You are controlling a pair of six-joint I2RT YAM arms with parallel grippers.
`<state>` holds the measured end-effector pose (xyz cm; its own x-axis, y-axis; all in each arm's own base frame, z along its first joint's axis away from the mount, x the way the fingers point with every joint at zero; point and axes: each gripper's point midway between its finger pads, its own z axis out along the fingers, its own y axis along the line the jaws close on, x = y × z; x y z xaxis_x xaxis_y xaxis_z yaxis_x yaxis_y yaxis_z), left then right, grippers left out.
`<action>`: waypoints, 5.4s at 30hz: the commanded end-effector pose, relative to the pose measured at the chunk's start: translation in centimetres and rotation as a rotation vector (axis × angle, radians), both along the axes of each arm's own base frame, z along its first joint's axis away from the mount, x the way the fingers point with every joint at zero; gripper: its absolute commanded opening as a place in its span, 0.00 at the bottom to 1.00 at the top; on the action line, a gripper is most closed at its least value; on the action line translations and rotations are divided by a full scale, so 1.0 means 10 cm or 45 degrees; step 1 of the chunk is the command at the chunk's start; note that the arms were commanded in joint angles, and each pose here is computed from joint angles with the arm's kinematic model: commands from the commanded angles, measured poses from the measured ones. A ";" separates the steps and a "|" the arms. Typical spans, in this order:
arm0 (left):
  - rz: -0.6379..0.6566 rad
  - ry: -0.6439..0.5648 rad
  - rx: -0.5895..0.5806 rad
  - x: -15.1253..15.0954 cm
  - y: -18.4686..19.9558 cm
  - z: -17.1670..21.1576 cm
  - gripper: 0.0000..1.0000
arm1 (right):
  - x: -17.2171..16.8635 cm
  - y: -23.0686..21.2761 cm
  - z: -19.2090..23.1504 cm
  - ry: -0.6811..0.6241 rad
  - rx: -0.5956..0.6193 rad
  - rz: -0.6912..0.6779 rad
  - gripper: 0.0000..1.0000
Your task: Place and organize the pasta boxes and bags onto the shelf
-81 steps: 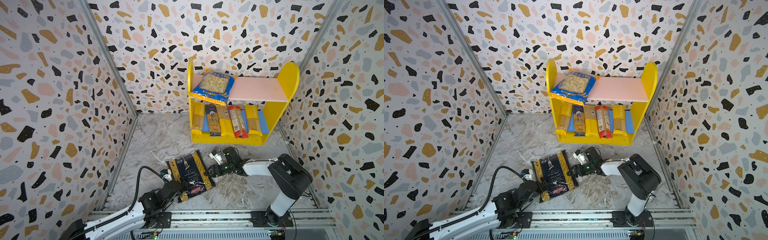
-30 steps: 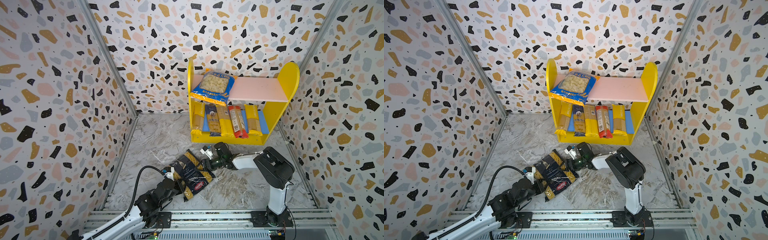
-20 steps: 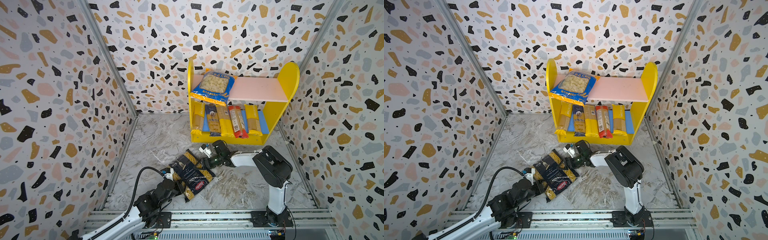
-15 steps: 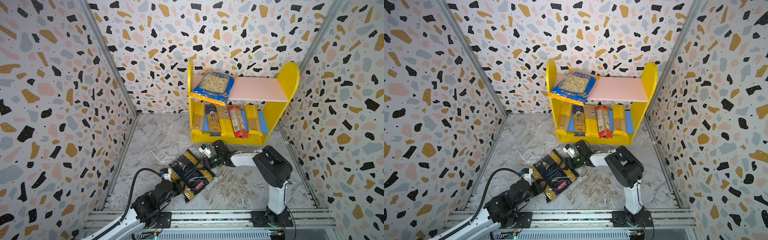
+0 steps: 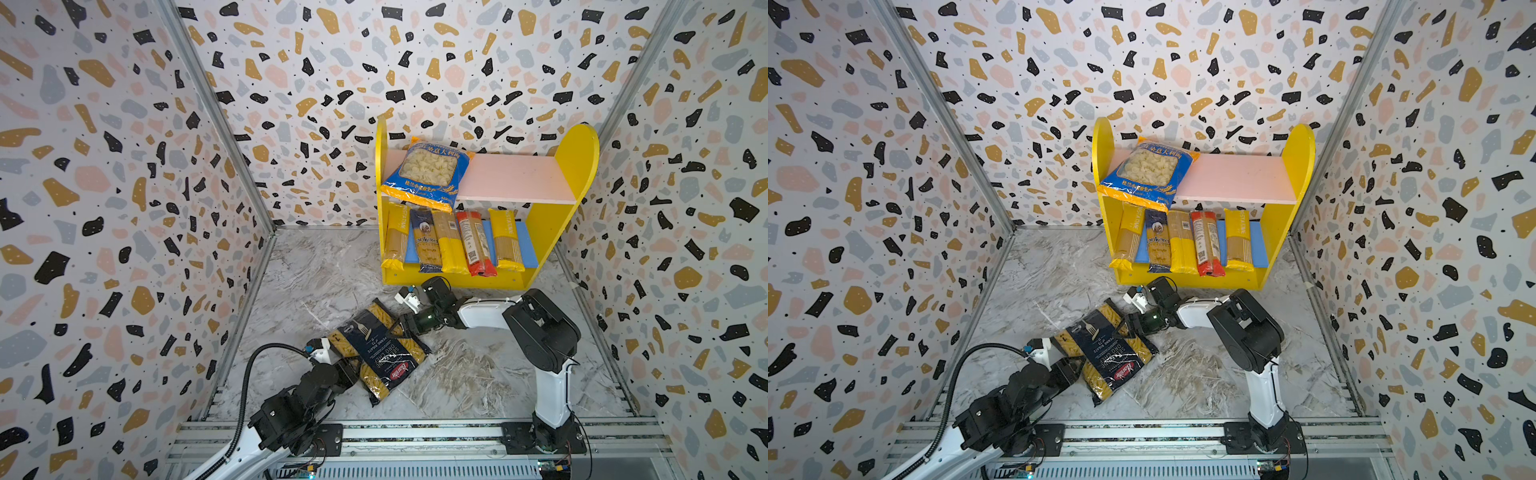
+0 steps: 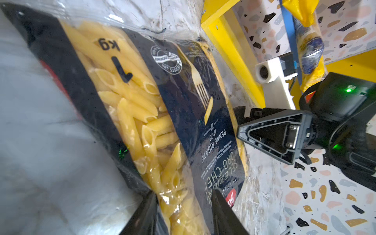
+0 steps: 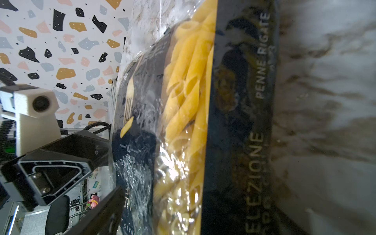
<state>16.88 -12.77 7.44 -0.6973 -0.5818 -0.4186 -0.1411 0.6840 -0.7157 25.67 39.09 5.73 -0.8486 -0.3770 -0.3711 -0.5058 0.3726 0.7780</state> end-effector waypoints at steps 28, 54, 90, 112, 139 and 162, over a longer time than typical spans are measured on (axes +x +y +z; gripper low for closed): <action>-0.049 0.111 0.208 -0.04 0.04 -0.61 0.35 | -0.97 0.53 -0.24 0.235 0.099 0.394 0.90; -0.060 0.075 0.214 -0.02 0.04 -0.42 0.44 | -1.39 0.45 -0.11 0.267 0.143 0.477 0.65; 0.019 -0.020 0.244 0.01 0.23 0.11 0.77 | -1.00 0.10 0.49 -0.017 0.116 0.168 0.27; -0.016 -0.002 0.200 -0.03 0.17 0.11 0.74 | -0.97 -0.27 0.95 -0.070 0.261 0.049 0.19; -0.042 -0.025 0.198 0.03 0.08 0.21 0.74 | -0.98 -0.65 1.53 -0.113 0.463 -0.015 0.13; -0.188 -0.018 0.182 0.20 -0.35 0.07 0.73 | -0.76 -0.91 1.09 -0.028 0.324 -0.235 0.22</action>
<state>18.21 -14.71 7.32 -0.7677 -0.4205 -0.4836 -0.0876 0.8164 -0.5709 16.97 29.10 12.85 -0.9258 -0.1543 -0.3452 -0.3781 0.3646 0.8510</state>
